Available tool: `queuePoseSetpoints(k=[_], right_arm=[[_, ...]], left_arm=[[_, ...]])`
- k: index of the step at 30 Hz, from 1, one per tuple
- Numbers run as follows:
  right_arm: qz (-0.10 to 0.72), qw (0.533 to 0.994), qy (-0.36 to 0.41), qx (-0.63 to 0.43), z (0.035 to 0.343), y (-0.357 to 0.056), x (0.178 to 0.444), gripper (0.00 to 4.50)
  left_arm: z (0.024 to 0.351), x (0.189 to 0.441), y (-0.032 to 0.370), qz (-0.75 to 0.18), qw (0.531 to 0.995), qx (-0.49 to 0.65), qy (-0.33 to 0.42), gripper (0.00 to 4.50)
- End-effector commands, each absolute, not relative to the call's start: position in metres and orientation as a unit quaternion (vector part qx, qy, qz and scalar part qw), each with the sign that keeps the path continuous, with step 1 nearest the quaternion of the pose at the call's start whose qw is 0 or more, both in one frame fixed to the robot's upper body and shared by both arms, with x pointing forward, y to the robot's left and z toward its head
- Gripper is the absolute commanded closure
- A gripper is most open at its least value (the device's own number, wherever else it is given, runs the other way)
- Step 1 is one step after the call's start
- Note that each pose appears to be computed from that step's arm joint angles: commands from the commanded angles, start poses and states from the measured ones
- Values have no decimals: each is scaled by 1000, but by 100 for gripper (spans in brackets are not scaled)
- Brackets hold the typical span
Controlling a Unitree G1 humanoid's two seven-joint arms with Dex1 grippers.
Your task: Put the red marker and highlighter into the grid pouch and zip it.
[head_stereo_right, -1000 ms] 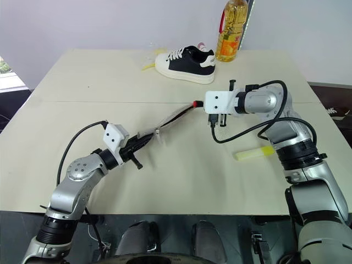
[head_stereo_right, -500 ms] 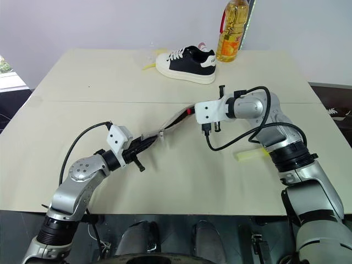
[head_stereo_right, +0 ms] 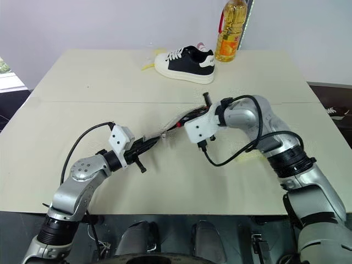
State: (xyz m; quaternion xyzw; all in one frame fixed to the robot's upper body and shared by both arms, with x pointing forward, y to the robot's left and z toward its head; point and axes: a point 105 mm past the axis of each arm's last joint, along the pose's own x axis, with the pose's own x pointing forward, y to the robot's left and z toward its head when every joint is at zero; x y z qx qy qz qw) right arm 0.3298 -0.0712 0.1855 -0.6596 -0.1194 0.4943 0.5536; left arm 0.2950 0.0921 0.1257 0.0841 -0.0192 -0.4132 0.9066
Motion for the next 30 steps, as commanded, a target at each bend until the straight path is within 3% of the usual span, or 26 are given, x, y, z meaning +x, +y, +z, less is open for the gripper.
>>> queuePoseSetpoints(k=[1, 9, 15, 18, 24, 28, 30], right_arm=[[508, 543, -147, -652, 191, -60, 318, 425], [522, 550, -134, -637, 185, -58, 315, 425], [501, 571, -126, -639, 189, -66, 325, 125], [484, 591, -123, -633, 198, -75, 331, 125], [491, 708, -56, -504, 237, -119, 327, 125], [497, 726, 34, -474, 236, -159, 319, 125], [511, 717, 112, -460, 219, -186, 309, 125]], left_arm=[[139, 290, 83, -430, 898, 83, -47, 450], [139, 288, 81, -433, 896, 82, -46, 450], [139, 288, 81, -433, 897, 80, -46, 450], [138, 288, 81, -432, 897, 80, -45, 450], [135, 287, 80, -435, 896, 78, -42, 450], [132, 286, 76, -446, 891, 81, -36, 450], [130, 285, 74, -456, 886, 83, -33, 450]])
